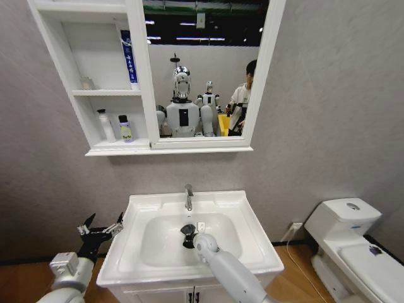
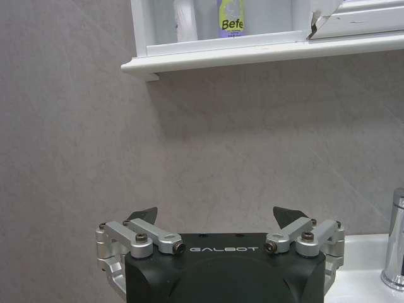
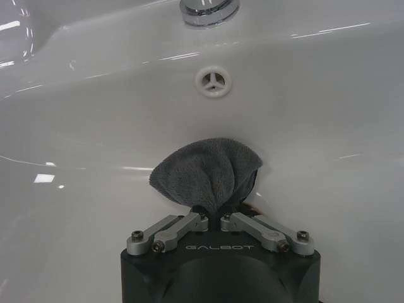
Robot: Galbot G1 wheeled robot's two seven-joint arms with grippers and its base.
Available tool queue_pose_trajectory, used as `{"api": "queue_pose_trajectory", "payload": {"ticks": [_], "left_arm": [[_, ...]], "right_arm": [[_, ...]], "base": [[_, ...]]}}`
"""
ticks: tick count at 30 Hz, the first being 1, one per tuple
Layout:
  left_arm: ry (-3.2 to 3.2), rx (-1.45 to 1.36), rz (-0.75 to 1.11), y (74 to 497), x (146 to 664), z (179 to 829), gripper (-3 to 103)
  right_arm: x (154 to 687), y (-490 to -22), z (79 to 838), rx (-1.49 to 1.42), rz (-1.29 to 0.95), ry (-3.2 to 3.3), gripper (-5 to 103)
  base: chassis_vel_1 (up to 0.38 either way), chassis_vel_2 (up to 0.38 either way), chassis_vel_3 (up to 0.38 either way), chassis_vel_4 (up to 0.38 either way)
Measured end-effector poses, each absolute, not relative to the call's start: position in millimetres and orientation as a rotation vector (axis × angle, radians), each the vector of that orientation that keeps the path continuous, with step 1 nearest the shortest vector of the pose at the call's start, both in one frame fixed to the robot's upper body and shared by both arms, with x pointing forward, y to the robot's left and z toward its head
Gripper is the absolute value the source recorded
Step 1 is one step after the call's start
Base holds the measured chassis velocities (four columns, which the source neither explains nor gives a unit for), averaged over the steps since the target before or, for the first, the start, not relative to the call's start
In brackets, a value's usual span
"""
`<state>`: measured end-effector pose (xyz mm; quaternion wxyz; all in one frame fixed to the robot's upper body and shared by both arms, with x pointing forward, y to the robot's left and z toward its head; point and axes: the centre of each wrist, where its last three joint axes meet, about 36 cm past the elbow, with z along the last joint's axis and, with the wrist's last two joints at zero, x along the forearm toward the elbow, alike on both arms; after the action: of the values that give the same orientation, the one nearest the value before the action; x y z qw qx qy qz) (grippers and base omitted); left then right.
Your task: Move facial cleanser and shampoo from washbasin to cabinet, then wipe washbasin with towel.
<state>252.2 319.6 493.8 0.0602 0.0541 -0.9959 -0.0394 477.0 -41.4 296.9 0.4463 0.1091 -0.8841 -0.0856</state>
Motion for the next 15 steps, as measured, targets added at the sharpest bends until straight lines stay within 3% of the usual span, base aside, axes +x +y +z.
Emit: {"api": "queue_pose_trajectory", "payload": {"ticks": [15], "left_arm": [[-3.014,0.164,-0.119,320,252,494,100]], "right_arm": [[477,-108,298,0.101,-0.223,-2.241,3]], "base": [[0.000,0.000,0.000,0.000]]}}
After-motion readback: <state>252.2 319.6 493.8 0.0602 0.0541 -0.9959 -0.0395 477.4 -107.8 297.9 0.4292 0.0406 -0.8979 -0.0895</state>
